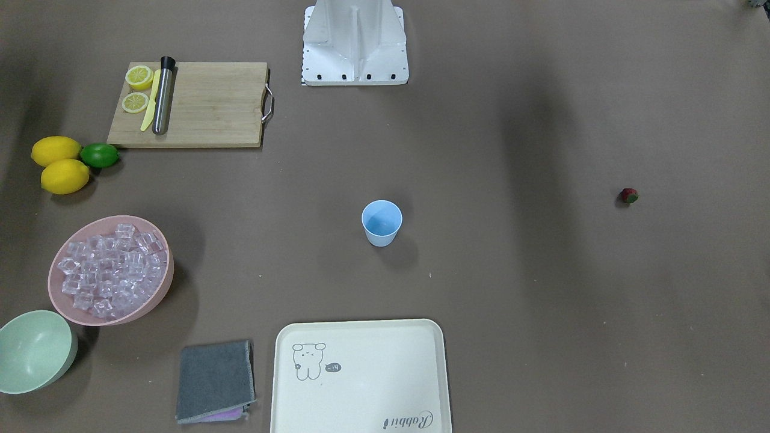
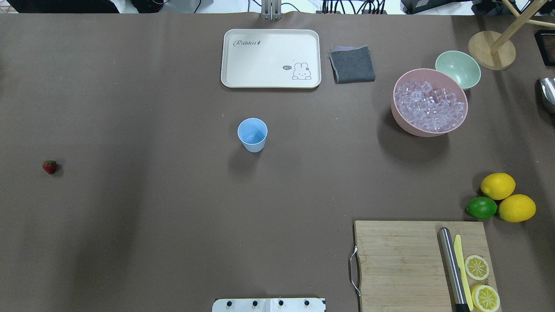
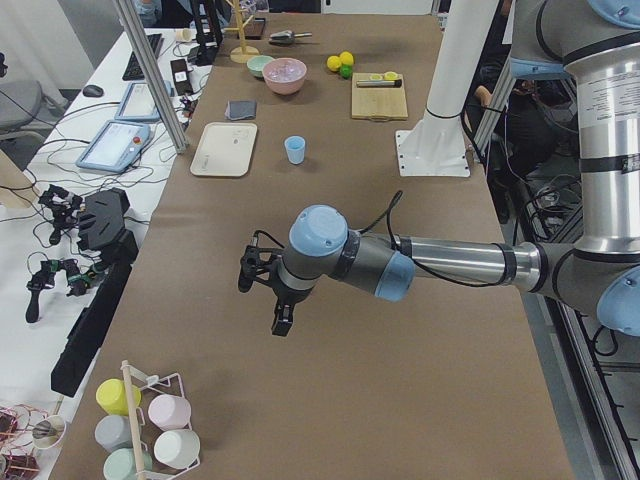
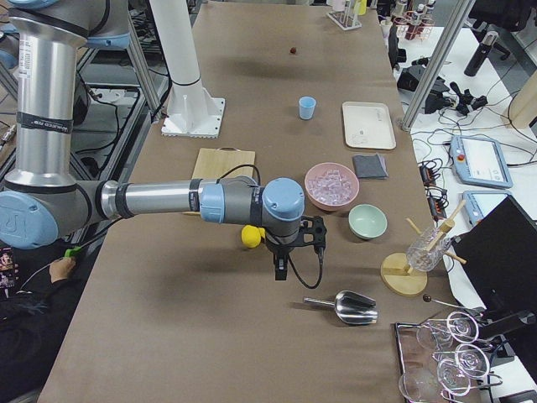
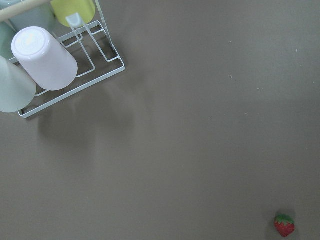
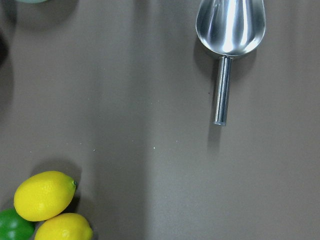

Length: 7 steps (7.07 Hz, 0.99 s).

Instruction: Put ice and strawberries in cup

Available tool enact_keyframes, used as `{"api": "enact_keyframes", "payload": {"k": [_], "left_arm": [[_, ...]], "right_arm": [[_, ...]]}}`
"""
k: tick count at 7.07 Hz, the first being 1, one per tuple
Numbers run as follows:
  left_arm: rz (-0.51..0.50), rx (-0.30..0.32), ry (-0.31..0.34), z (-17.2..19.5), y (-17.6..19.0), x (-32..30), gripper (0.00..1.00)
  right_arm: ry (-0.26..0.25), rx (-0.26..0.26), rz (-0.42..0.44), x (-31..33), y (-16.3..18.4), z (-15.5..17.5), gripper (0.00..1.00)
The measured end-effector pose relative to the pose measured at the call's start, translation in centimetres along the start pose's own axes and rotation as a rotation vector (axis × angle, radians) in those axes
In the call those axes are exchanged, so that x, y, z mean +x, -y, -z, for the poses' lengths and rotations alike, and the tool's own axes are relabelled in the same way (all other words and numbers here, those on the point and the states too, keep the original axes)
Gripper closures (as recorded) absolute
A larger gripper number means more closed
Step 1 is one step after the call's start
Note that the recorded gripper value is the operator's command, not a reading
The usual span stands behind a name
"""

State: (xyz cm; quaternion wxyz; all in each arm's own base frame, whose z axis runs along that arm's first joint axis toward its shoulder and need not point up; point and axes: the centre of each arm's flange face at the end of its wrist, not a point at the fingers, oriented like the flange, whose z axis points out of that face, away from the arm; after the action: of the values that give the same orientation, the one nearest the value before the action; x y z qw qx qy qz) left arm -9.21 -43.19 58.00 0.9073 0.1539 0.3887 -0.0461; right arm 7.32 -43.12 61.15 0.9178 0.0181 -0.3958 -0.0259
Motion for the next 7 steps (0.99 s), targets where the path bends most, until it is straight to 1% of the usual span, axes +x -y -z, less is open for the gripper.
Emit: {"api": "enact_keyframes", "payload": {"k": [1, 3, 7], "left_arm": [[0.001, -0.001, 0.004, 0.0, -0.1, -0.1, 0.02], [0.008, -0.007, 0.007, -0.2, -0.5, -0.4, 0.02], [-0.006, -0.006, -0.006, -0.3, 0.1, 0.2, 0.02]], "right_arm": [[-0.004, 0.000, 0.001, 0.1, 0.6, 0.0, 0.01], [-0.002, 0.013, 0.010, -0.3, 0.7, 0.5, 0.01], [-0.008, 0.024, -0.010, 0.3, -0.9, 1.2, 0.01]]}}
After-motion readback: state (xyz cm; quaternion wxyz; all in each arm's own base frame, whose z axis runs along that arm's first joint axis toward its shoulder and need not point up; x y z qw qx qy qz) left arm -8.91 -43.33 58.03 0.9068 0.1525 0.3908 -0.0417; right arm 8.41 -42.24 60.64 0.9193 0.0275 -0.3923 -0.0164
